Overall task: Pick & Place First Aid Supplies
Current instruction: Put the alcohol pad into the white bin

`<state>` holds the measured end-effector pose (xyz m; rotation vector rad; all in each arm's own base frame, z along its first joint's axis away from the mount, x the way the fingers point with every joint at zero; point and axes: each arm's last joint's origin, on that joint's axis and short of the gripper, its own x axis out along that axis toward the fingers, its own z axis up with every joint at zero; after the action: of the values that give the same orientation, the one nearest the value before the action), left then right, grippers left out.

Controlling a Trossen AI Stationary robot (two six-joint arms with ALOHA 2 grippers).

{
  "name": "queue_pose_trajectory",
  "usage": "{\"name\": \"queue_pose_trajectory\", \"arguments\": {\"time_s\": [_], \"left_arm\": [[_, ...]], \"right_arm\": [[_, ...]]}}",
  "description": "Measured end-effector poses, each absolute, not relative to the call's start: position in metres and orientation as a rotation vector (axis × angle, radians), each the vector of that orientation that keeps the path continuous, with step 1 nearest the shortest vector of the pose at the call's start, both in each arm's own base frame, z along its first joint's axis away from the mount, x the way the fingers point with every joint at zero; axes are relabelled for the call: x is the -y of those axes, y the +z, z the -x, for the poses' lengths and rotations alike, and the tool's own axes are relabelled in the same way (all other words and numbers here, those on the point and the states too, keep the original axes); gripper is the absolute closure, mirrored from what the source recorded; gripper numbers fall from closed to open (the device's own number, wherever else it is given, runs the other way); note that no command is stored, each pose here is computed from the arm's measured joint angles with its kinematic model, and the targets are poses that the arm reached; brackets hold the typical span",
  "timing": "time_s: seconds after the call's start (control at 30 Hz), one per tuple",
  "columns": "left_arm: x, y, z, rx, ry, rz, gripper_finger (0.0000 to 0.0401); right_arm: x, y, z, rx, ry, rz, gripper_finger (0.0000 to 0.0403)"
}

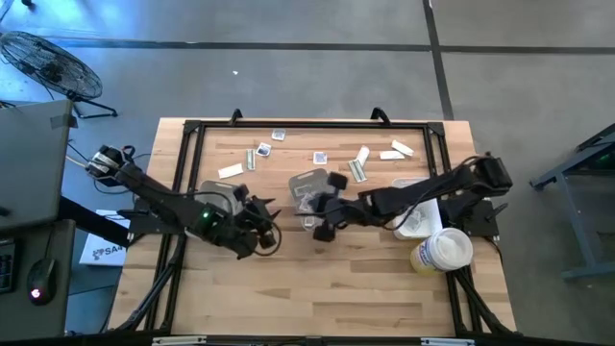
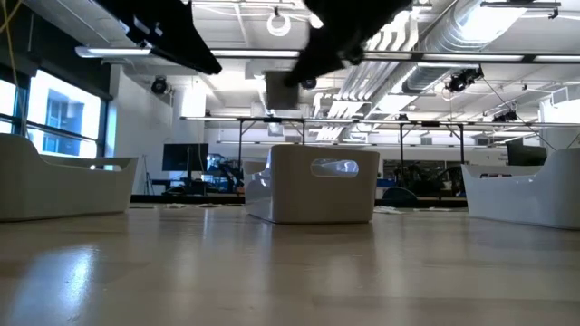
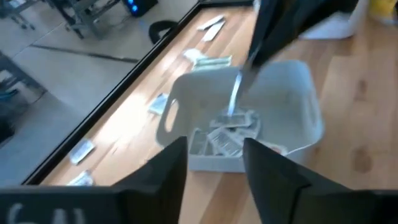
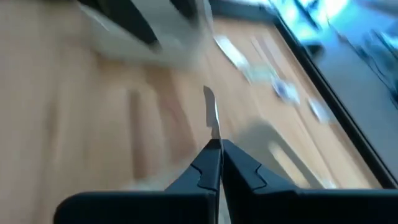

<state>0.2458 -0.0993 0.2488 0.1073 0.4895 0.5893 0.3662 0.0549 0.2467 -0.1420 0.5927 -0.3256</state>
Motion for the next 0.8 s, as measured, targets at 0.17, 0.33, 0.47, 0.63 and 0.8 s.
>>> {"name": "queue_pose_trajectory", "arguments": {"time_s": [0.17, 0.33, 0.47, 0.63, 0.8], "left_arm": [[0.087, 0.243, -0.247, -0.538, 0.625, -0.064, 0.0214], [0.076, 0.228, -0.247, -0.562, 0.651, -0.045, 0.0211], [0.068, 0.222, -0.249, -0.566, 0.666, 0.009, 0.0211], [0.061, 0.223, -0.256, -0.553, 0.645, 0.087, 0.0211], [0.062, 0.218, -0.26, -0.585, 0.592, 0.101, 0.0211]], "right_arm": [[-0.043, 0.256, -0.319, -0.85, -0.515, 0.093, 0.0401], [-0.032, 0.255, -0.261, -1.182, -0.802, -0.011, 0.0402], [-0.031, 0.257, -0.231, -1.398, -0.979, -0.101, 0.0402], [-0.037, 0.248, -0.22, -1.523, -0.966, -0.203, 0.0402], [-0.037, 0.216, -0.199, -1.69, -1.005, -0.215, 0.0403]]}}
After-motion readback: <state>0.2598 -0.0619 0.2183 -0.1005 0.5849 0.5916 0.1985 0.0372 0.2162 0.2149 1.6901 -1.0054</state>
